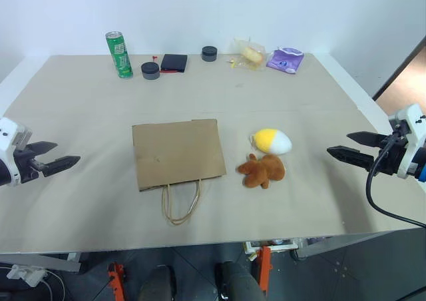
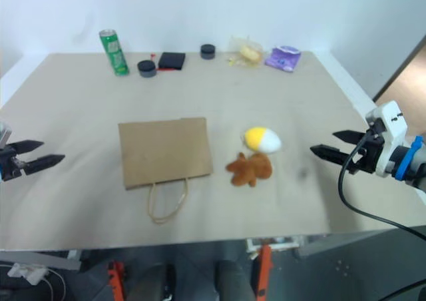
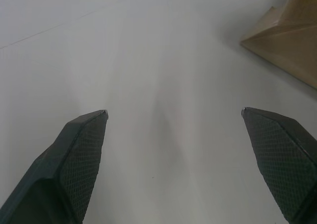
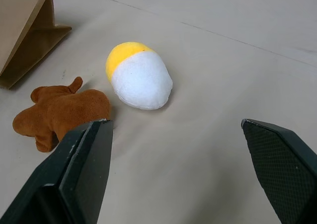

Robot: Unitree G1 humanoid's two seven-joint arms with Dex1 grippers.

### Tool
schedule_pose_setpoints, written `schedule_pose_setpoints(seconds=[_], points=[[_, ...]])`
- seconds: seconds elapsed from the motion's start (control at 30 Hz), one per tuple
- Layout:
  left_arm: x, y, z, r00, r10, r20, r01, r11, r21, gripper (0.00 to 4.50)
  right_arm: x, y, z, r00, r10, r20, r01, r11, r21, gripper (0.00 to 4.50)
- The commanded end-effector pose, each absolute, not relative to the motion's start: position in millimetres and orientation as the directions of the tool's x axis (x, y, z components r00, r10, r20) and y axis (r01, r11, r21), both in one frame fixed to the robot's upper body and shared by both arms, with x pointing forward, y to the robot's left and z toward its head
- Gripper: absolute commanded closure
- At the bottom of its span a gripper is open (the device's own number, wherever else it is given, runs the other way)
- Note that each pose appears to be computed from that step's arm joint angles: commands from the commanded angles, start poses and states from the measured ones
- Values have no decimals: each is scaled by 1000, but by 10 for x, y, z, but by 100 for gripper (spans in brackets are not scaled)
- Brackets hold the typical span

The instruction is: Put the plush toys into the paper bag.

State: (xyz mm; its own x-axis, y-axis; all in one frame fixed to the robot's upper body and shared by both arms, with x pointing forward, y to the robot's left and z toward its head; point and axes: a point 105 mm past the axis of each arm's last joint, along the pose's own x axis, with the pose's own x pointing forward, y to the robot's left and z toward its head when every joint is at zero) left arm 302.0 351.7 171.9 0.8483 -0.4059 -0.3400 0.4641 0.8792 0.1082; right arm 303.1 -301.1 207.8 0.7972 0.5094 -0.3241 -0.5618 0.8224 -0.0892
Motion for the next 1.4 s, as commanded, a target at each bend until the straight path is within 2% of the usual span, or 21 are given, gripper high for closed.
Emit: schedule_pose_setpoints(seconds=[0.03,0.33,0.67,0.73,0.77,0.83,0.93,1.0,1.1,1.2,1.3,1.4], points=[[3006,3546,1889,864,-403,-301,459,877,144,4,3029,-3039,2234,816,502,-287,-551,825,-125,0],[3064,3492,1933,869,-426,-254,463,879,111,4,3020,-3053,2247,821,504,-267,-546,831,-109,0],[3149,3389,1857,854,-449,-261,488,867,104,4,2959,-3109,2233,830,495,-258,-532,841,-98,0],[3177,3292,1922,841,-493,-223,523,846,102,4,2918,-3020,2261,807,542,-234,-575,812,-103,0],[3192,3159,1995,817,-548,-179,569,817,97,4,2863,-2879,2320,768,606,-207,-633,767,-106,0],[3173,2718,2091,703,-696,-146,711,689,138,4,2662,-2390,2566,603,788,-125,-798,595,-94,0],[3093,2238,2191,547,-826,-135,831,516,207,4,2409,-1903,2678,405,900,-162,-912,386,-140,0],[3072,2021,2282,484,-869,-106,855,444,270,4,2305,-1714,2699,321,930,-176,-943,297,-152,0],[3086,1835,2299,452,-888,-82,849,401,345,4,2233,-1564,2731,243,957,-161,-965,221,-144,0],[2979,1586,2154,369,-923,-106,842,284,458,4,2257,-1540,2580,217,956,-198,-975,200,-100,0],[2768,1459,1979,252,-953,-171,730,71,679,4,2299,-1568,2436,232,943,-238,-972,217,-90,0],[2645,1441,1843,186,-959,-214,570,-72,819,4,2286,-1568,2426,240,941,-239,-970,220,-108,0]])
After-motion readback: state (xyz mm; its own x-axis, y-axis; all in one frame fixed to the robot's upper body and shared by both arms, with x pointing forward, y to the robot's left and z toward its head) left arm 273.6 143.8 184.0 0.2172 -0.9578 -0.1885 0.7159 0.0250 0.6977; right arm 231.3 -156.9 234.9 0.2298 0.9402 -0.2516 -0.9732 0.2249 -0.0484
